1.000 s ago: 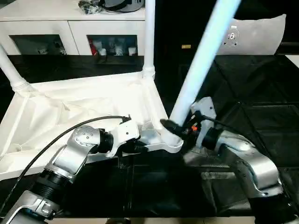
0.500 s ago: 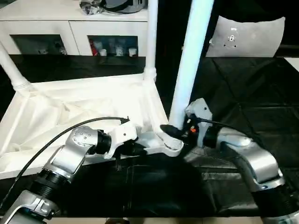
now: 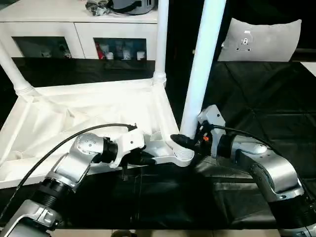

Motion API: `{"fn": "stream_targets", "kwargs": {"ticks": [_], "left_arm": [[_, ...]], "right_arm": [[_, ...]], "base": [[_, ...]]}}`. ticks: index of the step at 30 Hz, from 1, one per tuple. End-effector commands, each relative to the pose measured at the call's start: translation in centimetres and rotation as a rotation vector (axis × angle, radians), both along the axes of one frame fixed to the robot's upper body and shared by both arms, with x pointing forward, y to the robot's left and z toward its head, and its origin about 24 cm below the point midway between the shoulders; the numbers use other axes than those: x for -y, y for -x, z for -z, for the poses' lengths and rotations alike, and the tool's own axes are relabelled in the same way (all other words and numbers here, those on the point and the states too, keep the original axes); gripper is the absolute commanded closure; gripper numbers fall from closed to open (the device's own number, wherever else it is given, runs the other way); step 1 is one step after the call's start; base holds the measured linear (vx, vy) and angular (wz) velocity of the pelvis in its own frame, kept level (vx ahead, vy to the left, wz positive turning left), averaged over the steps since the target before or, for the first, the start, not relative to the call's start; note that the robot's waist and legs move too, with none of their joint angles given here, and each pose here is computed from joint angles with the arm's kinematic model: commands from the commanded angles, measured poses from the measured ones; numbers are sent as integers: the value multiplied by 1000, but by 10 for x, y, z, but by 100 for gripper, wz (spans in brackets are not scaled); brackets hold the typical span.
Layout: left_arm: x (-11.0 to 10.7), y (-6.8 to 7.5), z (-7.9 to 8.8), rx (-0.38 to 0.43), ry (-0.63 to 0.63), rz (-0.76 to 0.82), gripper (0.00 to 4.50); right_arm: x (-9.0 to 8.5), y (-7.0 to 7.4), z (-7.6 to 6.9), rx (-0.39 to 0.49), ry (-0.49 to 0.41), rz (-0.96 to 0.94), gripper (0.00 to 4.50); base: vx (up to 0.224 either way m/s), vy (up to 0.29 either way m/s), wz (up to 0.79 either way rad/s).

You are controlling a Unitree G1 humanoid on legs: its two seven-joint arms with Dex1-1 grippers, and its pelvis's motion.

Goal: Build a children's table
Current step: Insert table leg to table base

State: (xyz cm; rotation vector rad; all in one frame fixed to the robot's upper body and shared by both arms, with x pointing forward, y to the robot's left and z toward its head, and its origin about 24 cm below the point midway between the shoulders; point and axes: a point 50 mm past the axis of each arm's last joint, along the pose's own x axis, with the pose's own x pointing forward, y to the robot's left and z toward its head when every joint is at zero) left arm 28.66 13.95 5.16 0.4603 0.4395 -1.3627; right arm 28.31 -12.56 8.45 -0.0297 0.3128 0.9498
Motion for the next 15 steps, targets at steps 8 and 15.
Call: {"fn": "stream_targets", "kwargs": {"ticks": [8,15], "left_arm": [[-1,0,1,-16,0,10,450],[2,-2,0,-16,38,-29,450]], "right_arm": [[15,7,34,-174,-82,90,261],[22,20,56,-182,-216,216,261]], "base": [[0,0,0],[0,0,0]]}}
